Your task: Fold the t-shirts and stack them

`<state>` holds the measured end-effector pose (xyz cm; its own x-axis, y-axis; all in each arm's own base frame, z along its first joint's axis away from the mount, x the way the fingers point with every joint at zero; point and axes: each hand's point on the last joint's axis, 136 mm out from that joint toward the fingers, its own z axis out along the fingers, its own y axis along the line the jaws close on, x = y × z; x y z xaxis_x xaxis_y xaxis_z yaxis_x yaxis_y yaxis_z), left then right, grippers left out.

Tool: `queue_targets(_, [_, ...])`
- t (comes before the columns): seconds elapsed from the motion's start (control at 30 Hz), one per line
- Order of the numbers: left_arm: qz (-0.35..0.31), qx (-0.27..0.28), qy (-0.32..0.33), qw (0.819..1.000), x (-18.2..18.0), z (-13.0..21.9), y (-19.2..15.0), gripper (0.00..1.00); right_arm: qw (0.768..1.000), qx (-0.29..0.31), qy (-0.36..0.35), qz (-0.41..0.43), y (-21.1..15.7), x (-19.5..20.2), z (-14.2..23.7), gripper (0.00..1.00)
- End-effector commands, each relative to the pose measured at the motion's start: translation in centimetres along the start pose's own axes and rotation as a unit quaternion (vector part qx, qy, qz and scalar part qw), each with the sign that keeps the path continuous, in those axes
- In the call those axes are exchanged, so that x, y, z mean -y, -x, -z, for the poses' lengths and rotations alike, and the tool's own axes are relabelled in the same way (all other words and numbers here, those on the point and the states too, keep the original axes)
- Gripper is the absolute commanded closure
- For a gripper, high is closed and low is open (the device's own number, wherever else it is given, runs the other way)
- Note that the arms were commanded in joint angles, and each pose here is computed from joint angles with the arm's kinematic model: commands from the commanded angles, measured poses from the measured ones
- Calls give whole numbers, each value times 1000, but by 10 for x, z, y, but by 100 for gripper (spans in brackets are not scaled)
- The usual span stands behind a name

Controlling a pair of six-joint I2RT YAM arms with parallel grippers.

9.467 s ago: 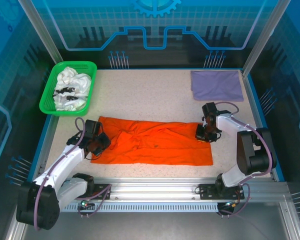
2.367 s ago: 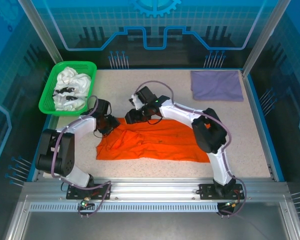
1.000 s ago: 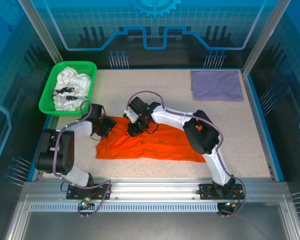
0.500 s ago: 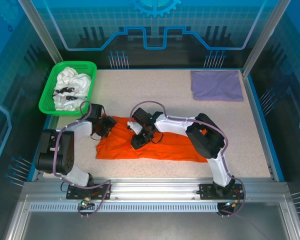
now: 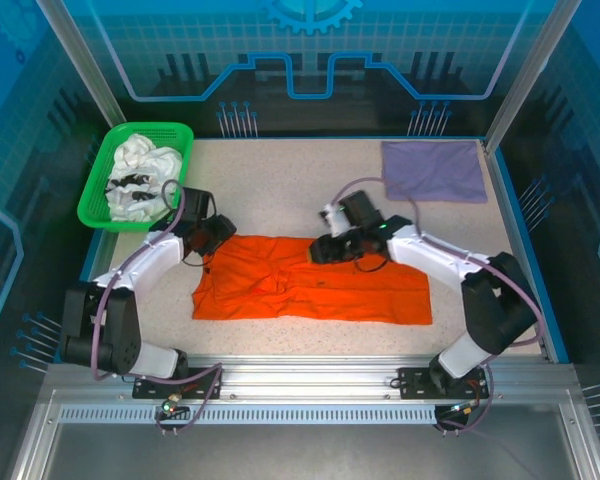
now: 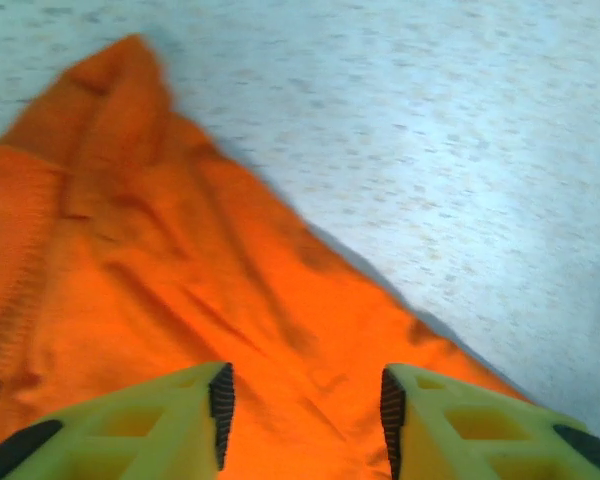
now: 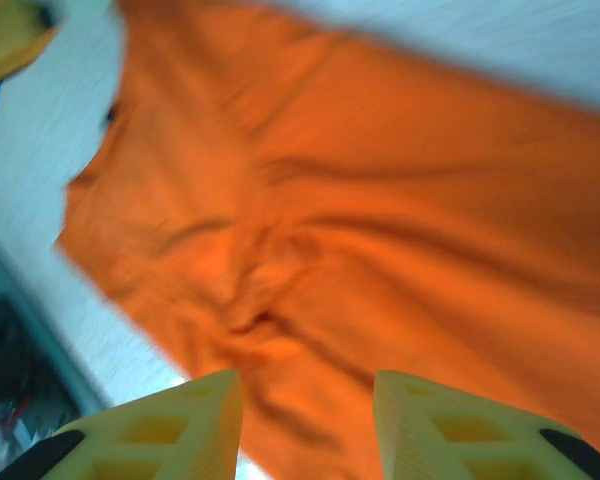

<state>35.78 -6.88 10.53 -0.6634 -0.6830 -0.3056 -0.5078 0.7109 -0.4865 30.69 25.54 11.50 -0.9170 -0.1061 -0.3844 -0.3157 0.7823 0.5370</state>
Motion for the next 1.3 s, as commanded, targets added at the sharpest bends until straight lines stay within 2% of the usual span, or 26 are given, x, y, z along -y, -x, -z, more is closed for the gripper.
queue_targets(0.0, [-39,-12,59,997,-14,-7,-13,61,989,6,-80,-125,-7,75,18,61])
queue_targets(0.13, [-39,-34,85,995,-20,-35,-23,63,963,6,-131,-235,-24,144,31,60])
queue_targets(0.27, [-37,-58,109,992,-24,-65,-33,63,943,-17,-145,-299,-47,176,29,62])
queue_targets(0.47, [-72,-88,152,982,-9,-105,-29,62,933,-35,-160,-320,-81,178,31,58])
queue_targets(0.67, [-141,-113,148,972,42,-143,-19,62,928,-66,-192,-314,-102,171,33,55])
queue_targets(0.77, [-180,-124,150,964,69,-161,-15,62,921,-58,-206,-325,-112,168,38,53])
queue_targets(0.93, [-204,-114,110,966,121,-194,3,61,916,-66,-183,-352,-132,147,30,52])
queue_targets(1.07, [-212,-107,62,969,159,-215,11,61,907,-81,-195,-364,-151,132,18,53])
queue_targets(1.17, [-202,-96,-1,975,188,-227,15,62,898,-95,-206,-377,-170,122,12,53])
queue_targets(1.27, [-183,-105,-94,973,224,-235,7,63,894,-90,-207,-386,-184,106,2,53])
